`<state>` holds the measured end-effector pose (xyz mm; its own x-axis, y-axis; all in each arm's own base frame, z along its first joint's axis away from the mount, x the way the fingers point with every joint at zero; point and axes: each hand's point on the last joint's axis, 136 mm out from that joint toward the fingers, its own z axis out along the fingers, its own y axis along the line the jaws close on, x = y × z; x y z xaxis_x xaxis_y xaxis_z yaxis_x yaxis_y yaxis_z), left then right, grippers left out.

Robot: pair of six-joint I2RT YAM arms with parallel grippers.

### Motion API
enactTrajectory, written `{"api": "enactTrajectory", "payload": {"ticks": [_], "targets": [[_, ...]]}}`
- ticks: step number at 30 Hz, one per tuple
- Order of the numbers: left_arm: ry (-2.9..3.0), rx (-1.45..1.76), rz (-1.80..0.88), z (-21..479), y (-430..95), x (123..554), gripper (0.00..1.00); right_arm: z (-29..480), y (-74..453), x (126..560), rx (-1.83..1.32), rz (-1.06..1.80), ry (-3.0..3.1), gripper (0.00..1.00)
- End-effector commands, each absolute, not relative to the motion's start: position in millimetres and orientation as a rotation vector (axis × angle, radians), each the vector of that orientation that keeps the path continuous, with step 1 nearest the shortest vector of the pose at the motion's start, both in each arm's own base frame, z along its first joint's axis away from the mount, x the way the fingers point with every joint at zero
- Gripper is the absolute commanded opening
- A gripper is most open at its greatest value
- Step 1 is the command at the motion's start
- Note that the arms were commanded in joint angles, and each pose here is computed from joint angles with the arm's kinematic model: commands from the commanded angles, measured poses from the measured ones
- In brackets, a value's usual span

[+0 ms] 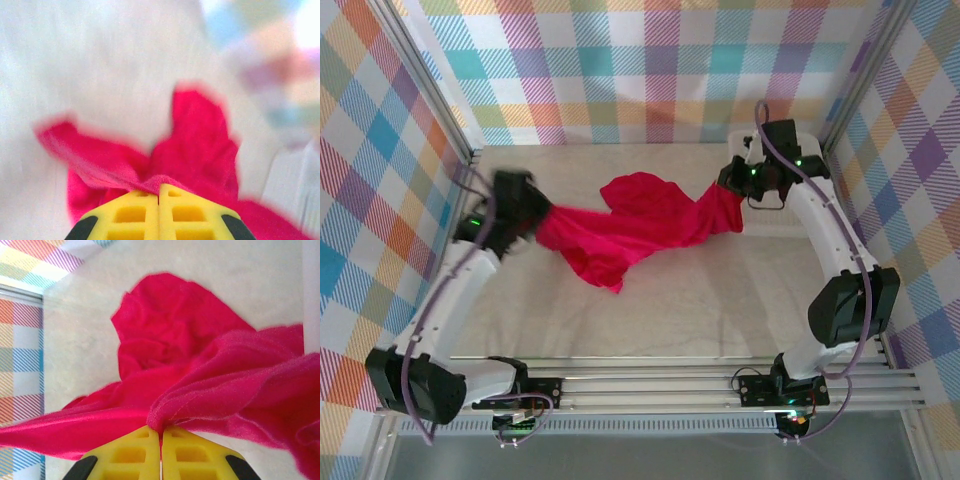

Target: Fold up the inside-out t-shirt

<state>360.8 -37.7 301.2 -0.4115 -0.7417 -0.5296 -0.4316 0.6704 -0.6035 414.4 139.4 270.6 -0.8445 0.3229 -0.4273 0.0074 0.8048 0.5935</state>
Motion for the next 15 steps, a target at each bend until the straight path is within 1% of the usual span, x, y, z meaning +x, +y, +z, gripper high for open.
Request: {"api": "enactTrajectory", "payload": {"ticks": [1, 4, 7, 8, 10, 15], "targets": [[2.037, -0.765, -0.296, 362, 24, 355, 0.0, 316, 118, 423, 0.262, 0.78, 2.376, 0.0], [1.923, -0.804, -0.417, 406, 57, 374, 0.0, 342, 100, 429, 0.298, 0.782, 2.324, 0.0], [1.86, -0.801, -0.556, 433, 63, 388, 0.0, 361, 92, 429, 0.307, 0.785, 2.289, 0.0], [1.851, -0.78, -0.599, 439, 58, 392, 0.0, 367, 92, 429, 0.3, 0.787, 2.28, 0.0], [1.808, -0.773, -0.639, 451, 67, 396, 0.0, 378, 93, 429, 0.289, 0.797, 2.26, 0.0], [1.768, -0.786, -0.755, 458, 74, 406, 0.0, 398, 105, 425, 0.225, 0.887, 2.214, 0.0]]}}
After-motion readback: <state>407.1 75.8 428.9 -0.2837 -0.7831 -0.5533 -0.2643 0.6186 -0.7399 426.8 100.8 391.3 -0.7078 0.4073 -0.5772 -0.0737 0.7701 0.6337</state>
